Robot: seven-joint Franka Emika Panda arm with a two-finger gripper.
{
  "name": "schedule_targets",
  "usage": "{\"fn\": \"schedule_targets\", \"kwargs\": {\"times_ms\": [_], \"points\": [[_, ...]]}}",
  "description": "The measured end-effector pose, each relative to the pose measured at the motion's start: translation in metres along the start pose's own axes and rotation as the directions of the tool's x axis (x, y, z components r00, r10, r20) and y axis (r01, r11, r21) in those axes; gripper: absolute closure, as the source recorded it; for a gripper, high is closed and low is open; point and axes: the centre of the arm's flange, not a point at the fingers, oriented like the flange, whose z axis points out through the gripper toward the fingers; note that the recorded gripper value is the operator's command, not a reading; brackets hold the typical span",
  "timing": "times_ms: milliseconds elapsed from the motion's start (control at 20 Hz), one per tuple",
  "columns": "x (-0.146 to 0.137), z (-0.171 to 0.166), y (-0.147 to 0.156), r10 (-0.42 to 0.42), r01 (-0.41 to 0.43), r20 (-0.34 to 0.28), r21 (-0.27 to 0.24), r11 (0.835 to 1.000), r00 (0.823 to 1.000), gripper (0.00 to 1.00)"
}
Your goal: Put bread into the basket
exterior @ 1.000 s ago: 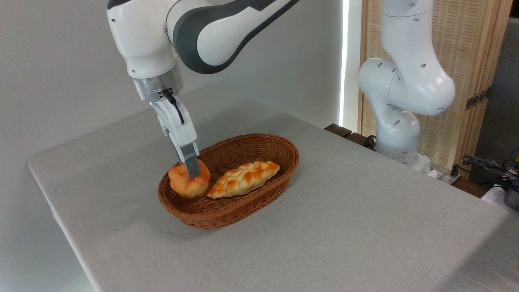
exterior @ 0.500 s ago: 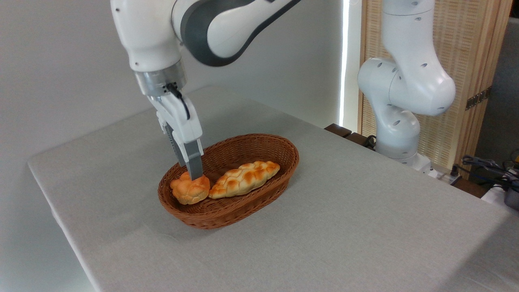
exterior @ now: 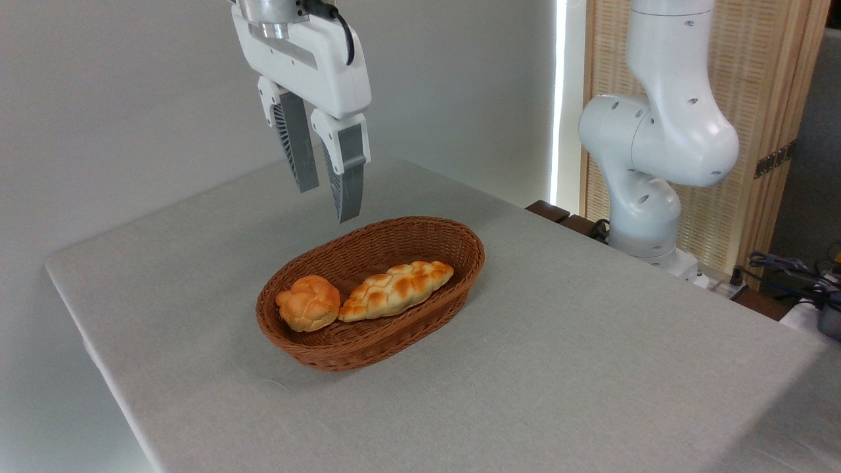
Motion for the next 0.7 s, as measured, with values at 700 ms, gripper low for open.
{"fn": "schedule_targets", "kwargs": {"times_ms": [700], "points": [[-0.026, 0.001, -0.033, -0.063, 0.063, 0.005, -0.005, 0.998, 0.998, 0.00]]}}
